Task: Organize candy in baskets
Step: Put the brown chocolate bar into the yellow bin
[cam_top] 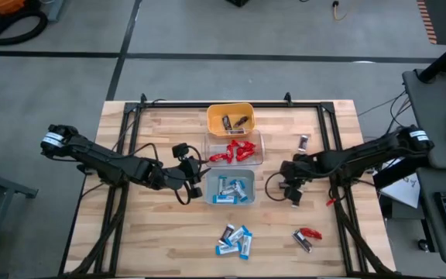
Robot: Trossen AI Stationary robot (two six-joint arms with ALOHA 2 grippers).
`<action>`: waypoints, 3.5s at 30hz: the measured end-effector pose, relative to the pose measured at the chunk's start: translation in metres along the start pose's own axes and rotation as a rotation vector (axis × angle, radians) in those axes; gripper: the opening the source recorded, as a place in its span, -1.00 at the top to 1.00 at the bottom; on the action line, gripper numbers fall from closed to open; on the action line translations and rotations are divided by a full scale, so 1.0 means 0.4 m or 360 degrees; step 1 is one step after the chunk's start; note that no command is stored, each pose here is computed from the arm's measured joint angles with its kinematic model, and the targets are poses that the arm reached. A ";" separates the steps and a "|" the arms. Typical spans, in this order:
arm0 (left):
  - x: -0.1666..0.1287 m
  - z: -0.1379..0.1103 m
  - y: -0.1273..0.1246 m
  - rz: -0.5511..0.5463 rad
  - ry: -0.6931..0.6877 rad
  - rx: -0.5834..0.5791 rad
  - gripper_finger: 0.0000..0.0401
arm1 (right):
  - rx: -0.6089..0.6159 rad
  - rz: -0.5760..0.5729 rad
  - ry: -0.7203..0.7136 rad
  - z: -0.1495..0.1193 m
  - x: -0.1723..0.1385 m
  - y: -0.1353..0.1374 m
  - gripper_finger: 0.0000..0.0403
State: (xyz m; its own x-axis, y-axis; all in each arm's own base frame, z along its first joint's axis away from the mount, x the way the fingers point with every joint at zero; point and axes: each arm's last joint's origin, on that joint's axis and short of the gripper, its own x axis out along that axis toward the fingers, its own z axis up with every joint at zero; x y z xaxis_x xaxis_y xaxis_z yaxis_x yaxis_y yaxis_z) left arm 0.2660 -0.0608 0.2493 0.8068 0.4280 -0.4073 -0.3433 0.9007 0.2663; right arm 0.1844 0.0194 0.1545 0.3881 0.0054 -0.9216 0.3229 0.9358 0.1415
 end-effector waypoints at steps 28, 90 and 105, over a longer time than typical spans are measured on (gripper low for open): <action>0.000 0.003 -0.001 -0.0004 -0.0018 0.0028 0.55 | 0.1158 -0.0208 0.0297 -0.071 -0.037 -0.008 0.73; 0.000 0.003 0.000 -0.0004 -0.0017 0.0035 0.55 | 0.1233 -0.0105 0.0021 -0.132 0.069 -0.042 0.93; 0.000 0.001 0.000 -0.0002 -0.0007 0.0043 0.55 | 0.0965 0.0029 -0.0354 -0.053 -0.025 -0.014 0.96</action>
State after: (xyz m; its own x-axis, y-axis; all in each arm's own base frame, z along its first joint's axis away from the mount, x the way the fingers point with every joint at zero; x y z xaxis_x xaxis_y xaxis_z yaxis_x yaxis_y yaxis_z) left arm 0.2663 -0.0609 0.2498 0.8095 0.4262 -0.4038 -0.3291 0.8989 0.2892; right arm 0.1604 0.0217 0.1552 0.5467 -0.1149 -0.8294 0.7198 0.5706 0.3953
